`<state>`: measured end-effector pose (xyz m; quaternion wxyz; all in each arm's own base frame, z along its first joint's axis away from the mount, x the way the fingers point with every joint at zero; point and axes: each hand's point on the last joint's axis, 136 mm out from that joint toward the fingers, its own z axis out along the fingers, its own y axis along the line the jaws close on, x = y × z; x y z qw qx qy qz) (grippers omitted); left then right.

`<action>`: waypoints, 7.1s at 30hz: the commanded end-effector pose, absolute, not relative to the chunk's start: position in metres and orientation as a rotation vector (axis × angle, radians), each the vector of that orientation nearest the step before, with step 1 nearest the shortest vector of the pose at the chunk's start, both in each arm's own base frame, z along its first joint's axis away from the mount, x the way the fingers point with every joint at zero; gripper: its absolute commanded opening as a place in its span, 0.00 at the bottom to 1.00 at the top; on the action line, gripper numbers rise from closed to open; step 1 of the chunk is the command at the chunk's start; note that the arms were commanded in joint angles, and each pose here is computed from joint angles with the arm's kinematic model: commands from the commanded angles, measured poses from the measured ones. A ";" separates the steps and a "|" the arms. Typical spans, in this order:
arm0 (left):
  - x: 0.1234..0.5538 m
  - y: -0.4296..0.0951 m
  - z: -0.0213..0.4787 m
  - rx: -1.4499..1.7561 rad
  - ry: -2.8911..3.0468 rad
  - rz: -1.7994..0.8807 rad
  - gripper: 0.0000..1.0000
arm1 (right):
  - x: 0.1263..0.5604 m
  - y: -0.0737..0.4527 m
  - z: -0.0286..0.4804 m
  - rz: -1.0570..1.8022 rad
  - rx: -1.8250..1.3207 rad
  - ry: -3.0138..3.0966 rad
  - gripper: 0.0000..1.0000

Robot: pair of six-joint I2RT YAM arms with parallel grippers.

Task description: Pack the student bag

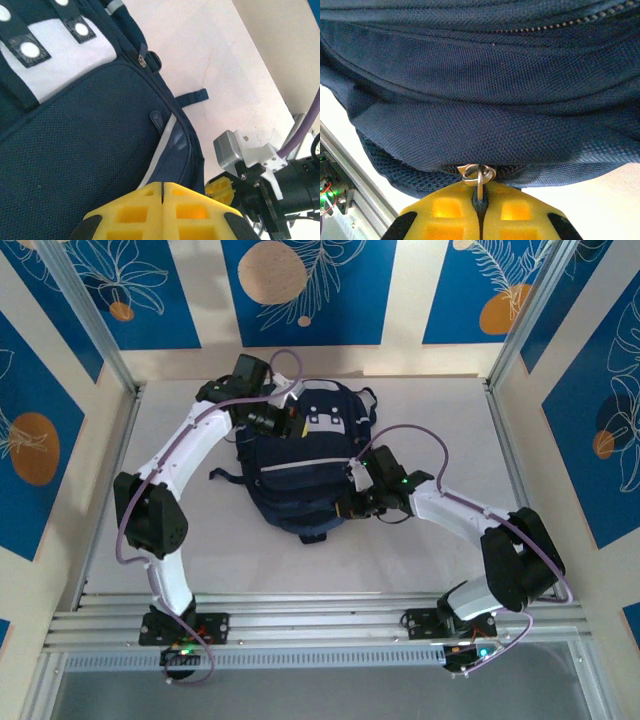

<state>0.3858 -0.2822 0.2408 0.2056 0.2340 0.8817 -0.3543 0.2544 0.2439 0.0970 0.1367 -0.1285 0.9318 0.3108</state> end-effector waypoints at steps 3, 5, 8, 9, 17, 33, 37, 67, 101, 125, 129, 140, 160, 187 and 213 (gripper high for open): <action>0.359 -0.272 0.240 0.217 2.477 -1.164 0.35 | 0.256 0.261 0.134 1.063 -0.385 2.617 0.00; 0.342 -0.257 0.230 -0.040 2.495 -1.189 0.42 | 0.256 0.265 0.135 1.096 -0.341 2.626 0.00; 0.306 -0.226 0.207 -0.407 2.540 -1.146 0.42 | 0.253 0.274 0.136 1.146 -0.276 2.629 0.00; 0.293 -0.217 0.198 -0.514 2.545 -1.126 0.44 | 0.252 0.278 0.136 1.153 -0.268 2.632 0.00; 0.228 -0.199 0.135 -0.957 2.622 -1.091 0.55 | 0.244 0.311 0.139 1.105 -0.306 2.635 0.00; 0.221 -0.206 0.074 -1.101 2.811 -0.903 0.49 | 0.240 0.313 0.132 1.030 -0.344 2.679 0.00; 0.240 -0.206 0.074 -1.060 2.795 -0.826 0.34 | 0.236 0.308 0.123 0.918 -0.416 2.726 0.00; 0.242 -0.147 0.081 -1.017 2.744 -0.673 0.00 | 0.306 0.221 0.107 0.668 -0.264 2.751 0.00; 0.243 -0.102 0.095 -0.917 2.737 -0.590 0.00 | 0.367 0.205 0.092 0.469 -0.644 2.615 0.15; 0.249 -0.188 0.082 -0.669 2.813 -0.754 0.00 | 0.347 0.177 0.165 0.208 -0.434 2.418 0.68; 0.241 -0.230 0.084 -0.449 2.886 -0.732 0.01 | 0.340 0.155 0.197 0.175 -0.346 2.315 0.68; 0.200 -0.276 0.076 0.068 3.017 -0.626 0.35 | 0.321 0.135 0.235 0.276 -0.272 2.204 0.71; 0.326 -0.128 0.267 0.227 1.850 0.191 1.00 | 0.301 0.140 0.291 0.317 -0.423 1.696 1.00; 0.395 -0.024 0.088 0.123 1.950 -0.003 1.00 | 0.375 0.018 0.106 0.303 -0.003 1.844 1.00; 0.395 -0.028 0.087 0.150 1.954 -0.038 1.00 | 0.396 0.033 0.094 0.236 -0.062 1.955 0.99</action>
